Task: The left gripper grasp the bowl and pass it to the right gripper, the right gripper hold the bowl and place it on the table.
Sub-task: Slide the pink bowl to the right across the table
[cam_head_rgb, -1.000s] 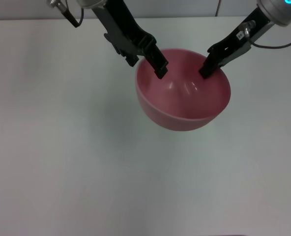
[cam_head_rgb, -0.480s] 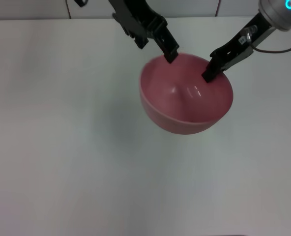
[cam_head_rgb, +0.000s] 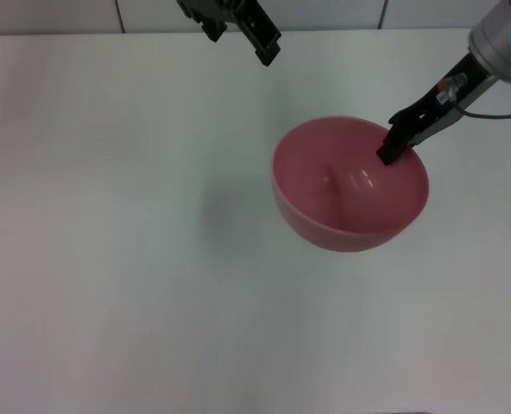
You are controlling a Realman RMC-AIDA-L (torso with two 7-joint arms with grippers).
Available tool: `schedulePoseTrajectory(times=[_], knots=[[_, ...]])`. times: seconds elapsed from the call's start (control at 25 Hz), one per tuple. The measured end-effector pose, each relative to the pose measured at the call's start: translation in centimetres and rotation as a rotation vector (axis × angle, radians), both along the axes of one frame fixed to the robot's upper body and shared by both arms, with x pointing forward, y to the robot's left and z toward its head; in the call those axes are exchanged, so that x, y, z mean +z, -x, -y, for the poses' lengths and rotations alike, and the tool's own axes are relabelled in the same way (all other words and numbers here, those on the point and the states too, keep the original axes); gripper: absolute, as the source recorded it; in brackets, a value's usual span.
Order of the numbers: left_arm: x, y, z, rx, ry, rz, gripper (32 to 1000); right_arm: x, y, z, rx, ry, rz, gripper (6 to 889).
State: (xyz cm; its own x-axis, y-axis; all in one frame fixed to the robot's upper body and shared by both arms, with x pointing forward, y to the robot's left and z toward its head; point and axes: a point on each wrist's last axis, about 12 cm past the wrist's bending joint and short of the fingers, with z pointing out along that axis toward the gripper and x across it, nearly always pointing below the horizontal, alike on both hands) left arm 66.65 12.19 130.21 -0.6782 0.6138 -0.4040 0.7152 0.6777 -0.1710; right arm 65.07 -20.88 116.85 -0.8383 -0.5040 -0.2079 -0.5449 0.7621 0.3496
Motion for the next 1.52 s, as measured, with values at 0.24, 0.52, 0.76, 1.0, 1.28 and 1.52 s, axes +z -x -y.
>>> schedulePoseTrajectory(times=[0.24,0.52,0.76,1.0,1.28,1.52], knots=[[-0.5,-0.14,-0.2,0.01,-0.022,0.012,879,-1.2,-0.15,1.9,-0.047,0.048,0.034,32],[-1.4,-0.08,-0.2,0.007,-0.051,0.012,879,-3.0,-0.14,3.8,-0.092,0.104,0.084,32],[-1.9,0.01,-0.3,0.007,-0.052,0.005,879,-4.0,-0.18,4.3,-0.101,0.129,0.114,32],[-2.1,0.0,-0.3,0.003,-0.05,0.009,879,-4.6,-0.26,5.4,-0.114,0.181,0.144,32],[-2.5,-0.01,-0.3,0.004,-0.051,-0.002,879,-5.4,-0.12,6.1,-0.131,0.208,0.157,32],[-2.7,-0.06,-0.3,0.003,-0.051,-0.003,879,-6.0,0.13,6.7,-0.146,0.22,0.16,32]])
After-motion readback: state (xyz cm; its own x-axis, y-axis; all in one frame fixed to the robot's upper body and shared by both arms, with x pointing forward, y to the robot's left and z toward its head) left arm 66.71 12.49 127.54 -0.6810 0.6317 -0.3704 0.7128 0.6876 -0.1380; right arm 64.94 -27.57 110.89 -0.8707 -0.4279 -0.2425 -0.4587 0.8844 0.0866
